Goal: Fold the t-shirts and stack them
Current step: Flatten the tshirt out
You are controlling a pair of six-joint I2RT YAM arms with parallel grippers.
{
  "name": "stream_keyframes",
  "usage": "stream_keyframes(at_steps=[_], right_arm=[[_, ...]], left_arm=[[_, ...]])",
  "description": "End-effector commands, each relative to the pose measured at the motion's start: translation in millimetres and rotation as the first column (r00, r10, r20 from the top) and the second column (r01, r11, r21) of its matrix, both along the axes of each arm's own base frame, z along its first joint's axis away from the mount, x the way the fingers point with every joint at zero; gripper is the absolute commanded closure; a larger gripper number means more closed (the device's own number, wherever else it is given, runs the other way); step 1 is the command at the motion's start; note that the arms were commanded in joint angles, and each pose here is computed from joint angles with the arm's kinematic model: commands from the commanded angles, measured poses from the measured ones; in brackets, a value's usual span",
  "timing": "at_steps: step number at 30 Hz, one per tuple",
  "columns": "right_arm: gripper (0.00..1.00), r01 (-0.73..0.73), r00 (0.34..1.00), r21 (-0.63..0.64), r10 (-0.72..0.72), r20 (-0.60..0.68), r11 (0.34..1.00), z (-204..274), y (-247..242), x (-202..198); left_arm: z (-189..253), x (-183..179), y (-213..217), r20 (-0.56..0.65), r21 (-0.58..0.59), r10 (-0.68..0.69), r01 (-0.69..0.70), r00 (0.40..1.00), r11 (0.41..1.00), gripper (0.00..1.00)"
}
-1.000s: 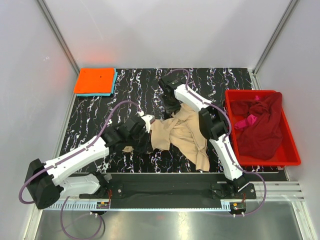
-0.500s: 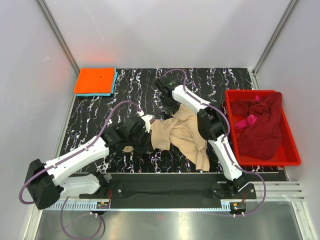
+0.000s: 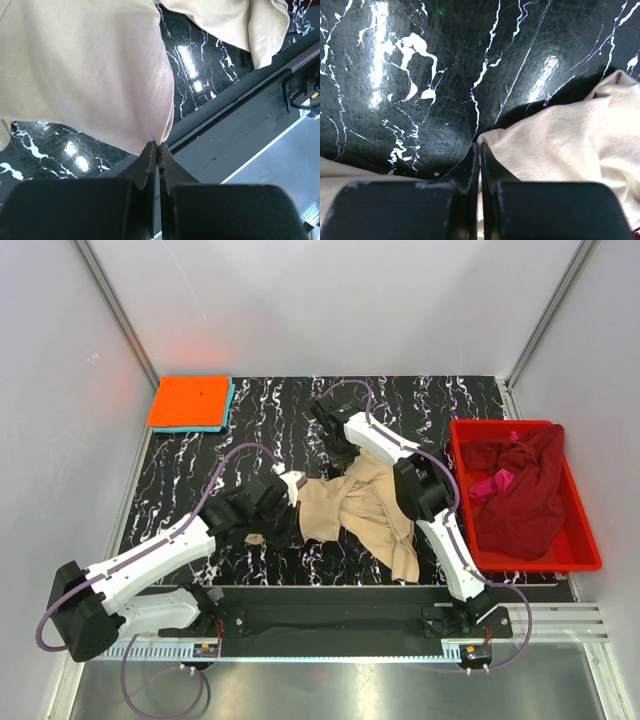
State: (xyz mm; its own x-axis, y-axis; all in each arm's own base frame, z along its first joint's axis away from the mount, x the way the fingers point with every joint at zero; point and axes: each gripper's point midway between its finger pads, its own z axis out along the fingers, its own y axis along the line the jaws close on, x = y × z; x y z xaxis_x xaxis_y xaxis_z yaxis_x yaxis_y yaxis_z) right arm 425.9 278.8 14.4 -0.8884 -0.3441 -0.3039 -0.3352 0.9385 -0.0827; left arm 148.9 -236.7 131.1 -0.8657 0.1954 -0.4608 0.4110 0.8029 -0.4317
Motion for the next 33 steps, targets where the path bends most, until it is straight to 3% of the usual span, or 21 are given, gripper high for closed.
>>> stream_keyframes(at_steps=[1, 4, 7, 13, 17, 20, 24, 28, 33], right_arm=[[1.0, -0.007, 1.0, -0.054, 0.006, -0.015, 0.999, -34, -5, 3], [1.0, 0.025, 0.998, -0.065, -0.022, 0.051, 0.998, -12, -11, 19], [1.0, 0.089, 0.984, -0.009, -0.086, 0.158, 0.996, 43, -21, 41], [1.0, 0.188, 0.855, 0.172, -0.247, 0.456, 0.967, 167, -77, 101], [1.0, 0.137, 0.76, 0.255, -0.266, 0.593, 0.957, 236, -109, 129], [1.0, 0.089, 0.66, 0.304, -0.285, 0.695, 0.948, 294, -135, 148], [1.0, -0.076, 0.546, 0.248, -0.168, 0.821, 0.966, 353, -138, 158], [1.0, -0.152, 0.405, 0.204, -0.128, 0.906, 0.967, 411, -140, 151], [1.0, -0.205, 0.294, 0.127, -0.063, 0.954, 0.97, 455, -155, 133]], left_arm=[[16, 4, 2, 0.04, -0.03, 0.025, -0.024, 0.999, 0.999, 1.0], [19, 8, 11, 0.065, -0.01, 0.059, -0.059, 0.996, 0.998, 1.0], [32, 22, 24, 0.137, 0.035, 0.121, -0.127, 0.983, 0.991, 1.0], [100, 96, 58, 0.397, 0.059, 0.272, -0.32, 0.877, 0.946, 1.0], [148, 164, 89, 0.516, 0.008, 0.389, -0.459, 0.763, 0.888, 1.0], [192, 211, 102, 0.6, -0.044, 0.411, -0.484, 0.687, 0.874, 1.0], [277, 263, 115, 0.781, -0.063, 0.332, -0.462, 0.529, 0.885, 1.0], [338, 287, 140, 0.875, -0.101, 0.312, -0.491, 0.37, 0.866, 1.0], [407, 294, 182, 0.937, -0.185, 0.315, -0.544, 0.154, 0.818, 1.0]])
